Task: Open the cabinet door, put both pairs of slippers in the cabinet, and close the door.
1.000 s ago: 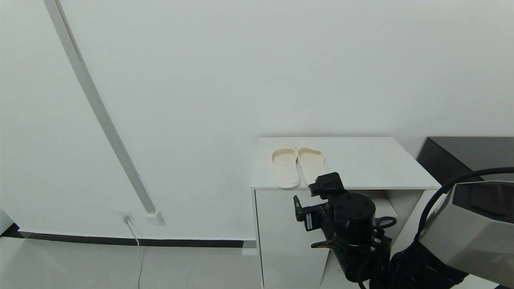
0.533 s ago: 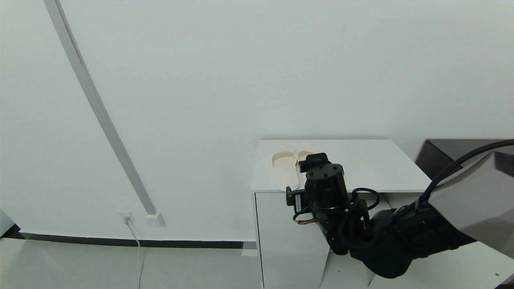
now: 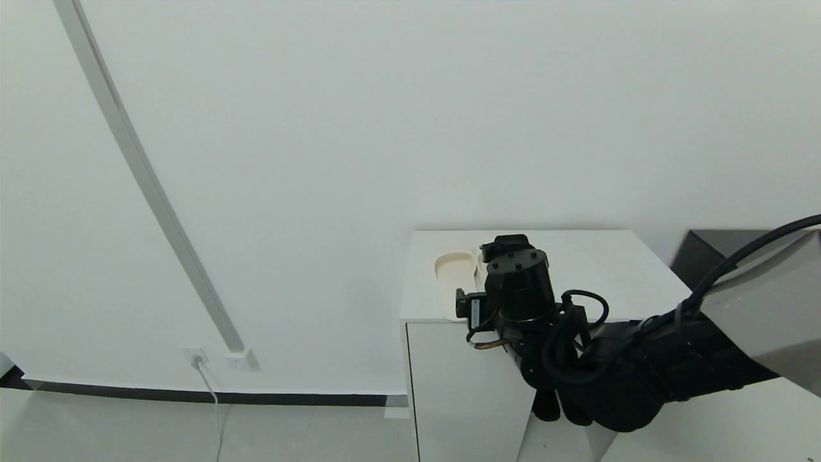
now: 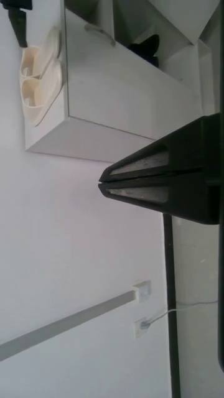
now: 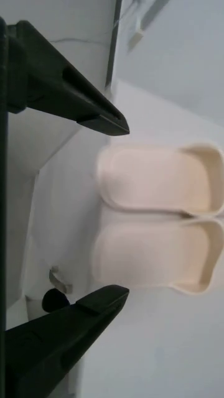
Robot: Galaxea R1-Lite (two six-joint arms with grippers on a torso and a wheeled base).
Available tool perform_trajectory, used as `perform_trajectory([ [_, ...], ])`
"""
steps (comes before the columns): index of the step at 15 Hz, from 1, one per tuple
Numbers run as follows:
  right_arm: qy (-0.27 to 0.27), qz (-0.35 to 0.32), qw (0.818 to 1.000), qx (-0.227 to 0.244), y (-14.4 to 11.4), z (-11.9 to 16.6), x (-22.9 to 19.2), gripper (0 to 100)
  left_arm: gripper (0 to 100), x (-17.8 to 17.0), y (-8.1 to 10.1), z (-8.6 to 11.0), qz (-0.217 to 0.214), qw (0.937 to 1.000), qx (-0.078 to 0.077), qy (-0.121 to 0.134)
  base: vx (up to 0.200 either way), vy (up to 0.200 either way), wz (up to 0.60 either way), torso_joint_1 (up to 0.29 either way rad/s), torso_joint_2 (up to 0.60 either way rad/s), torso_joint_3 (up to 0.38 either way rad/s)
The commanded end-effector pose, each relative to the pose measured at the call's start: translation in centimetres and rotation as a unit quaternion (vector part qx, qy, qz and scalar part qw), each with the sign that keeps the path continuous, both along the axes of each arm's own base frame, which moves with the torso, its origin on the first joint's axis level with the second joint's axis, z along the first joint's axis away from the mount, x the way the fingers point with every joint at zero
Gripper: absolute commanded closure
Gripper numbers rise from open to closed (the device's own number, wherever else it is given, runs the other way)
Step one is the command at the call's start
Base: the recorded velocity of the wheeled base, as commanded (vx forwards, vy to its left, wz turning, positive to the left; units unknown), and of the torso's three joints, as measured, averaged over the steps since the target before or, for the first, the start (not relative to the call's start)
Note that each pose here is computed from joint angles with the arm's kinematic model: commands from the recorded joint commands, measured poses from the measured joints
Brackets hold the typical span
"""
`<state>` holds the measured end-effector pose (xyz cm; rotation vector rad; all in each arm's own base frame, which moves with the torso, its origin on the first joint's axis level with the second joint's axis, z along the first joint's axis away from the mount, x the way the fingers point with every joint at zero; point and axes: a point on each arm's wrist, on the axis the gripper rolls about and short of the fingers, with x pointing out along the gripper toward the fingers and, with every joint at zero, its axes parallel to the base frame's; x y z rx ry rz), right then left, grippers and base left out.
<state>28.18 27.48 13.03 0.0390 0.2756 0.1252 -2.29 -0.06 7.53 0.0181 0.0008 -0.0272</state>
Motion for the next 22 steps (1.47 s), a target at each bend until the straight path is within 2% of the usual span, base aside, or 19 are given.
perform_trajectory([
  [1,0.011,-0.001,1.000,-0.004,0.0,-0.9,-0.1,0,100,0.0,0.0,0.0,0.001,1.0000,-0.001,0.000,0.200,0.000,0.00,0.017,0.00,0.002],
  [3,0.021,-0.002,1.000,-0.011,-0.1,-1.8,-0.1,0,100,0.0,0.0,0.0,0.001,1.0000,-0.001,0.001,0.200,0.000,0.00,0.010,0.00,0.002],
  [7,0.037,-0.009,0.999,-0.027,0.1,-4.0,0.9,0,100,0.0,0.0,0.0,0.000,1.0000,-0.001,0.000,0.000,0.000,0.00,0.000,0.00,0.000],
  [11,0.036,0.000,0.999,-0.017,0.9,-5.4,2.5,0,100,0.0,0.0,0.0,0.000,1.0000,-0.001,0.000,0.000,0.000,0.00,0.000,0.00,0.000],
  [16,0.013,-0.007,1.000,0.006,1.8,-6.4,6.1,0,100,0.0,0.0,0.0,0.000,1.0000,-0.001,0.001,0.000,0.000,0.00,0.000,0.00,0.000],
  [22,-0.016,-0.015,1.000,-0.008,1.8,-6.9,9.7,0,100,0.0,0.0,0.0,0.000,1.0000,-0.001,0.000,0.000,0.000,0.00,0.000,0.00,0.000],
])
